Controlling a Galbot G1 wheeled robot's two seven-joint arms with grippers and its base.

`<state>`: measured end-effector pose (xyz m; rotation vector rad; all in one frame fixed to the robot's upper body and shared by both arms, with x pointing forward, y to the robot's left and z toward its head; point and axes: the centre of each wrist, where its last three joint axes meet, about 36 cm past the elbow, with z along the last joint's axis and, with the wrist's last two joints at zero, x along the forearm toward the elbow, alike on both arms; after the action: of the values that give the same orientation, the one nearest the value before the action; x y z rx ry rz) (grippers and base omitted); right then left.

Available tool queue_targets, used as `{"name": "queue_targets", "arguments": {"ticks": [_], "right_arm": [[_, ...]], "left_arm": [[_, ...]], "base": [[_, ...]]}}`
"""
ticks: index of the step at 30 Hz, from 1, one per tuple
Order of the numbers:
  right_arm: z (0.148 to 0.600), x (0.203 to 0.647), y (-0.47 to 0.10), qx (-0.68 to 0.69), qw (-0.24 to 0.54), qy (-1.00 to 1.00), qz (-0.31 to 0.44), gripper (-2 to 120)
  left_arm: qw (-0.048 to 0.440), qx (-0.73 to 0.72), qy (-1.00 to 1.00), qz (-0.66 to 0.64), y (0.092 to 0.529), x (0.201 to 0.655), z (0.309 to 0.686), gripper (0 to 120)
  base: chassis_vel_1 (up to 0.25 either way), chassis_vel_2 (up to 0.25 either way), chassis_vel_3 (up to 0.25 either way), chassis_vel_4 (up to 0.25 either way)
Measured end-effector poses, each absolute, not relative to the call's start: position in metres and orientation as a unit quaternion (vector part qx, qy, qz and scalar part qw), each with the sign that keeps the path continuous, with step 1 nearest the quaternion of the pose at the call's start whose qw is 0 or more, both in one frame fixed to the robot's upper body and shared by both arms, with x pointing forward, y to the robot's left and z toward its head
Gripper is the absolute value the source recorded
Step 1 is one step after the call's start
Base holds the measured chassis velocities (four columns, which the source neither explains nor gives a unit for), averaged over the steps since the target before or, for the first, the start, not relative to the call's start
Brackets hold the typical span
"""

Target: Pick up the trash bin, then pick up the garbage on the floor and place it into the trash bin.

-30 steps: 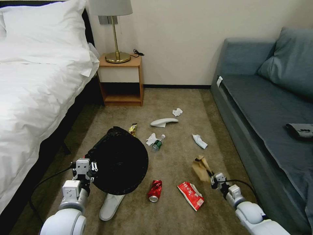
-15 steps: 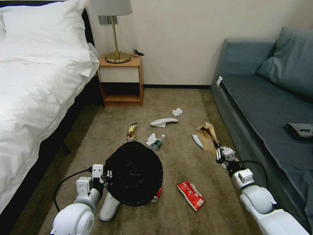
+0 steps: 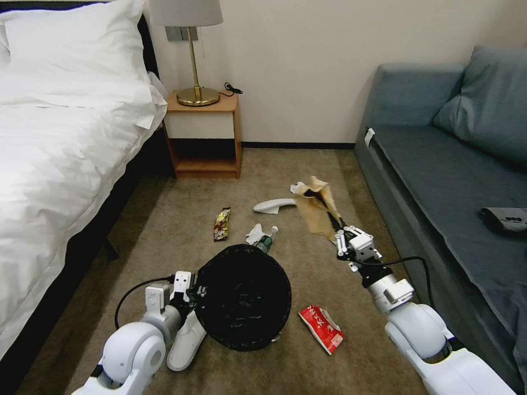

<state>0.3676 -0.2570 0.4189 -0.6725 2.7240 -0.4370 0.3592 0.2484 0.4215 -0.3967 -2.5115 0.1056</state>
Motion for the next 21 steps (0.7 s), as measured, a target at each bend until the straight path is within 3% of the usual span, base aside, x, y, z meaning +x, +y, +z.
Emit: {"name": "queue_targets", "arguments": {"ticks": [10,21], "right_arm": [[0.422,0.358,-0.234,-0.285,0.149,0.935,-0.15,0],[0.412,0.351,-0.22,-0.299,0.135,0.934,-0.143,0]], "left_arm": [[0.258,-0.202,-0.944,0.043,0.223,0.412,0.437,2],[0.257,-0.226,-0.938,0.049,0.196,0.437,0.432,2]], "base": [[0.0,0.0,0.0,0.0],[0.0,0.0,0.0,0.0]]}}
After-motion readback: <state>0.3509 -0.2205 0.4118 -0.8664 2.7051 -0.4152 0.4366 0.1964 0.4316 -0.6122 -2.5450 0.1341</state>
